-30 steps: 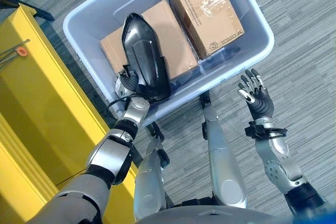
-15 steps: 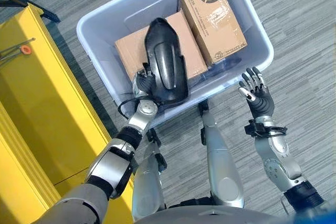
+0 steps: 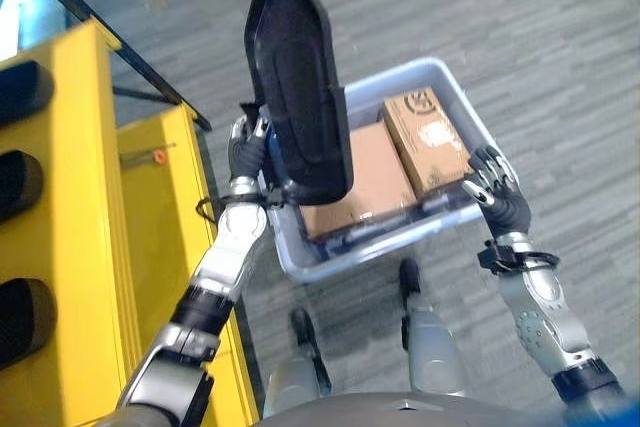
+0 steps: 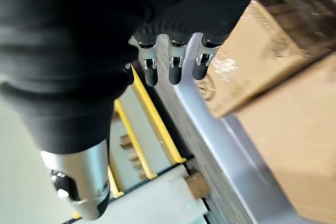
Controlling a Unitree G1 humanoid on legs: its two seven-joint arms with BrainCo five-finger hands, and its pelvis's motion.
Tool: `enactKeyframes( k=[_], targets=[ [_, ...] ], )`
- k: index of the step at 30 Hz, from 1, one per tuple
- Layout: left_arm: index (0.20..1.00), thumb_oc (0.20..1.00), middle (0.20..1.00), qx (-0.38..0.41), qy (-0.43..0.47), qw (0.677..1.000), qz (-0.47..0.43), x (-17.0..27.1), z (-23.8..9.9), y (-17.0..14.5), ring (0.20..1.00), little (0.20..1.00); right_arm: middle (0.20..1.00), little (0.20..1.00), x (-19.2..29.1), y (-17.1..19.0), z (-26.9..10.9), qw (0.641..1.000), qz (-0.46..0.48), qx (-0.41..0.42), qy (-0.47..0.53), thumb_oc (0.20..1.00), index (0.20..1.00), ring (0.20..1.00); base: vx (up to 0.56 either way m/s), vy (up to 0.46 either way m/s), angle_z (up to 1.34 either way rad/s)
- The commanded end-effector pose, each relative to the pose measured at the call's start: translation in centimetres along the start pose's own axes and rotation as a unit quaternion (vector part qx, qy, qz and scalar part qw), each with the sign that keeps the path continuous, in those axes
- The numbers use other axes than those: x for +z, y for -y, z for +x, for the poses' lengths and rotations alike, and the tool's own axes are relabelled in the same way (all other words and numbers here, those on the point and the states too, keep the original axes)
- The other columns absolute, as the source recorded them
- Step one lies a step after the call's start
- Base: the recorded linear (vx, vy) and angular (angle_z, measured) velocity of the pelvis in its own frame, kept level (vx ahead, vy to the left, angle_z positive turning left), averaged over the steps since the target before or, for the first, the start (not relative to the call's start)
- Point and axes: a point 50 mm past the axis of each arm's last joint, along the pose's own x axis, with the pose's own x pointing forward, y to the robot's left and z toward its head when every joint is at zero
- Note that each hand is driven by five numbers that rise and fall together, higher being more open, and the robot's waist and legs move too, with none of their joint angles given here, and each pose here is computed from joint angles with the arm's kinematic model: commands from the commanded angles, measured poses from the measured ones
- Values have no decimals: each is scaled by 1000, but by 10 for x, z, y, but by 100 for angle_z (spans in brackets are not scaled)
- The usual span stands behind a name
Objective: Move parts from the plastic box to the shelf.
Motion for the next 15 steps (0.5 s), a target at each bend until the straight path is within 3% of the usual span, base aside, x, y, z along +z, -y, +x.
enactKeyframes(
  k=[1,6,12,13,15],
  targets=[
    [200,200,200,-23,85,996,-12,33,19,-10,200,200,1000,1000,14,-12,3,998,-9,46,35,1000,1000,1000,121,-53,8],
    [200,200,200,-53,22,998,12,8,-23,-49,200,200,1000,1000,1,-3,-6,999,-3,49,-5,1000,1000,1000,103,-92,16],
    [200,200,200,-48,-24,998,-25,-3,-55,-64,200,200,1000,1000,1,2,-7,997,-33,64,-19,1000,1000,1000,20,-143,18],
    [200,200,200,-54,-22,998,6,-4,-55,-62,200,200,1000,1000,9,7,-4,997,-58,57,-5,1000,1000,1000,-158,-282,88],
    [200,200,200,-69,-38,997,-21,-12,-55,-51,200,200,1000,1000,20,14,-4,995,-90,47,16,1000,1000,1000,-199,-240,282]
  ],
)
